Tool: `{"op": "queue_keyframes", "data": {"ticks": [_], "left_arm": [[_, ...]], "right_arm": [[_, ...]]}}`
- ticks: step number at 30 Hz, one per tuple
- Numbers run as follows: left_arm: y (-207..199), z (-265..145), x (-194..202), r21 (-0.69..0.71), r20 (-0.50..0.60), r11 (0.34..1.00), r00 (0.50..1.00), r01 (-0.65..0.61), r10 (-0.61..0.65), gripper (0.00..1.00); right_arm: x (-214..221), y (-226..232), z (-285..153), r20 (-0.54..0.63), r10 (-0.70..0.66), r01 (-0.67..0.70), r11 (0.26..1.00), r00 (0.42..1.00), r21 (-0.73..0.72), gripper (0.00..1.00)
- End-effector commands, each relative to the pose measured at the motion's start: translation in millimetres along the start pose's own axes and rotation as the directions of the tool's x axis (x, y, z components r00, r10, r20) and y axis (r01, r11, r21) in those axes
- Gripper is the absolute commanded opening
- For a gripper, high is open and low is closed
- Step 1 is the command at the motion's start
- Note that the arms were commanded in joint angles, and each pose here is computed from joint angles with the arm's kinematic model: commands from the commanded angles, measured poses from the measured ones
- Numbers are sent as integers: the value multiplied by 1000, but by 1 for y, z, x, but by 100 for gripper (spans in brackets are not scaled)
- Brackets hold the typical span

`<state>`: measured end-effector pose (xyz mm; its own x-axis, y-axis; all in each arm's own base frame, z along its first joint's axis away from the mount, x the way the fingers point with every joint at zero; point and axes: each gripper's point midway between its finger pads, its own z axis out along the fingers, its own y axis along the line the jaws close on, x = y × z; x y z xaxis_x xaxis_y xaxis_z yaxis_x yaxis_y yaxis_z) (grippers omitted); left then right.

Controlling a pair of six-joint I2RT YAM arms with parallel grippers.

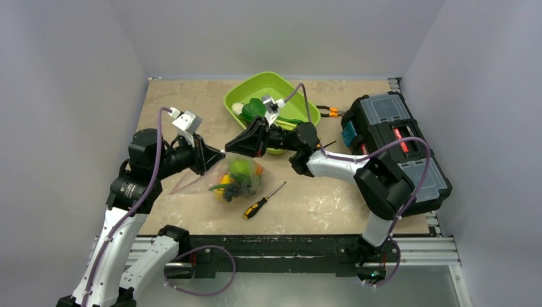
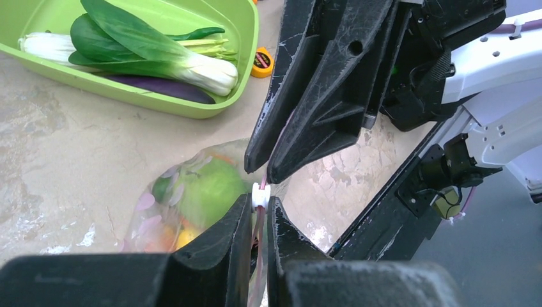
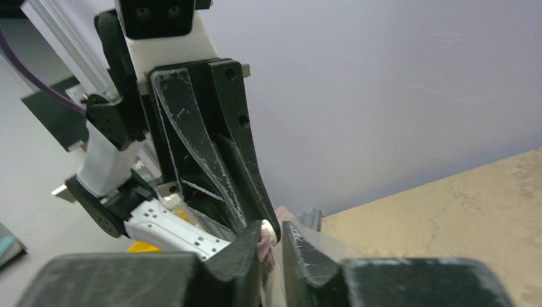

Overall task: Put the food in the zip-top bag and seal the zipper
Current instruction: Zip the zipper food storage bag at the center of the board.

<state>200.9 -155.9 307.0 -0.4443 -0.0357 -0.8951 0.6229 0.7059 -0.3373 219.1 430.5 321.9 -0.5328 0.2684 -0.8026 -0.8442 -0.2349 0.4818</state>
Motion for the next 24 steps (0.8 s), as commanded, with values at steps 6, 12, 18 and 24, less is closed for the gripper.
{"op": "queue_keyframes", "data": {"ticks": [6, 12, 18, 24], "left_arm": [[-6, -4, -17, 15, 65, 1000, 998, -21, 20, 0], [-6, -6, -15, 6, 56, 1000, 998, -15, 15, 0], [-2, -10, -12, -25, 40, 999, 999, -20, 21, 0], [7, -17, -7, -89, 5, 996, 999, -32, 33, 0]], "right_arm": [[-27, -10, -2, 139, -108, 91, 988, 984, 127, 0], [-43, -49, -29, 178, -237, 137, 885, 955, 445, 0], [-61, -62, -65, 177, -360, 171, 749, 916, 640, 0], [-75, -64, -91, 145, -442, 197, 639, 885, 744, 0]]}}
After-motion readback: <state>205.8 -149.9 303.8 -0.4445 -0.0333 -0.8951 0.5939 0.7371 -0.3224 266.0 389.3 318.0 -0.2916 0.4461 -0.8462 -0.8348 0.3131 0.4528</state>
